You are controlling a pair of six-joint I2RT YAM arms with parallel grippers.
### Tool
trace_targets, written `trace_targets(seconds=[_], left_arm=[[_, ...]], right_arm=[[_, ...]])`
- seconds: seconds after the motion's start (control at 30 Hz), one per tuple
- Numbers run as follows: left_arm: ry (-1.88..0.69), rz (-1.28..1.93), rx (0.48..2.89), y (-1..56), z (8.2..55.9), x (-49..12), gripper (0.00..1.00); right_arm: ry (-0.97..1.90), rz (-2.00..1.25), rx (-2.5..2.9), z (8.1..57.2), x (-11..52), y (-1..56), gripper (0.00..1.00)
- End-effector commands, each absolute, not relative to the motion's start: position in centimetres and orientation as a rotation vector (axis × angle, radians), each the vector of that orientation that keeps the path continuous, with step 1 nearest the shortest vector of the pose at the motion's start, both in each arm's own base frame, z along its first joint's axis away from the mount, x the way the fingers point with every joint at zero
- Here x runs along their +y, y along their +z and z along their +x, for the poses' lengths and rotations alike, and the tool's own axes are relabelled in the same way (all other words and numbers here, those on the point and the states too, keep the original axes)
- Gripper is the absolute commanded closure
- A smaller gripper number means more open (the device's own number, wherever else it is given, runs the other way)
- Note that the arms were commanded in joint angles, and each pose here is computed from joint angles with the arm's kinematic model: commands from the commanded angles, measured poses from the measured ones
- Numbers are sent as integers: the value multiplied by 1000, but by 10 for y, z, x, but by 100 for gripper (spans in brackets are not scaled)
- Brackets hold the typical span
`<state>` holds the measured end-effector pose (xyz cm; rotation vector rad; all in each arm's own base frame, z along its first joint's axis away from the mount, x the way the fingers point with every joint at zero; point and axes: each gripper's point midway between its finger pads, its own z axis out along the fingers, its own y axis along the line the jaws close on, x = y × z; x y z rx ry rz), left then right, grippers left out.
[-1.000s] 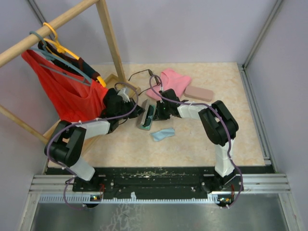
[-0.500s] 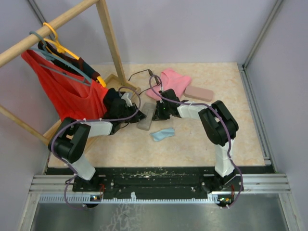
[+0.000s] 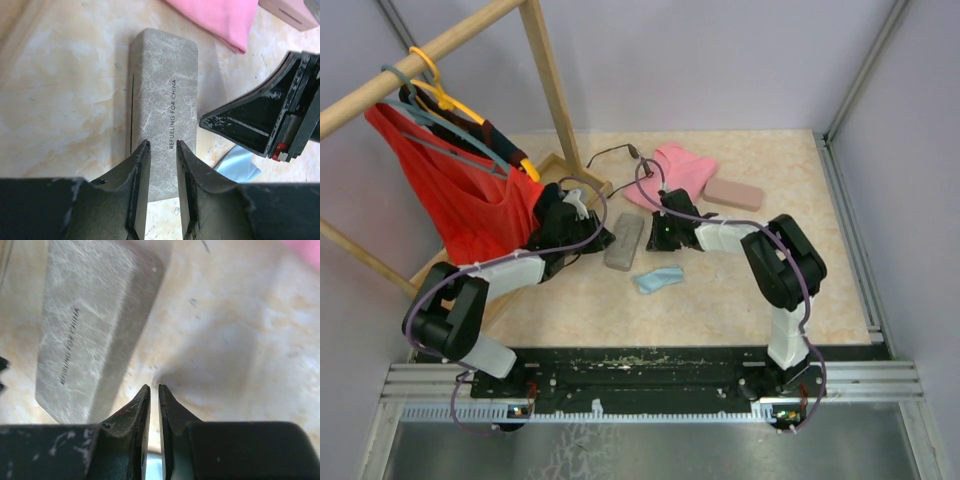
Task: Organize the sunglasses
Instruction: Move the sunglasses case at the center of the board.
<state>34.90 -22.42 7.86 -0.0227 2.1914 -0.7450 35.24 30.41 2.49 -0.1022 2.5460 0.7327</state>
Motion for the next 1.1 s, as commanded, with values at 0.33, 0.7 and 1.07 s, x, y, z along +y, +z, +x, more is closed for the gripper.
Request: trace_targets(seconds=[0.33,0.7,1.07], left_arm=[[-524,82,2182,101,355,-226,50],[-412,185,2186,105,371,-239,39],[-272,366,2231,84,380,-243,15]], right_arm=[[568,-104,2299,346,252,98,70],[593,-26,2258,298,217,109,53],[622,-2,2238,265,197,116,44]])
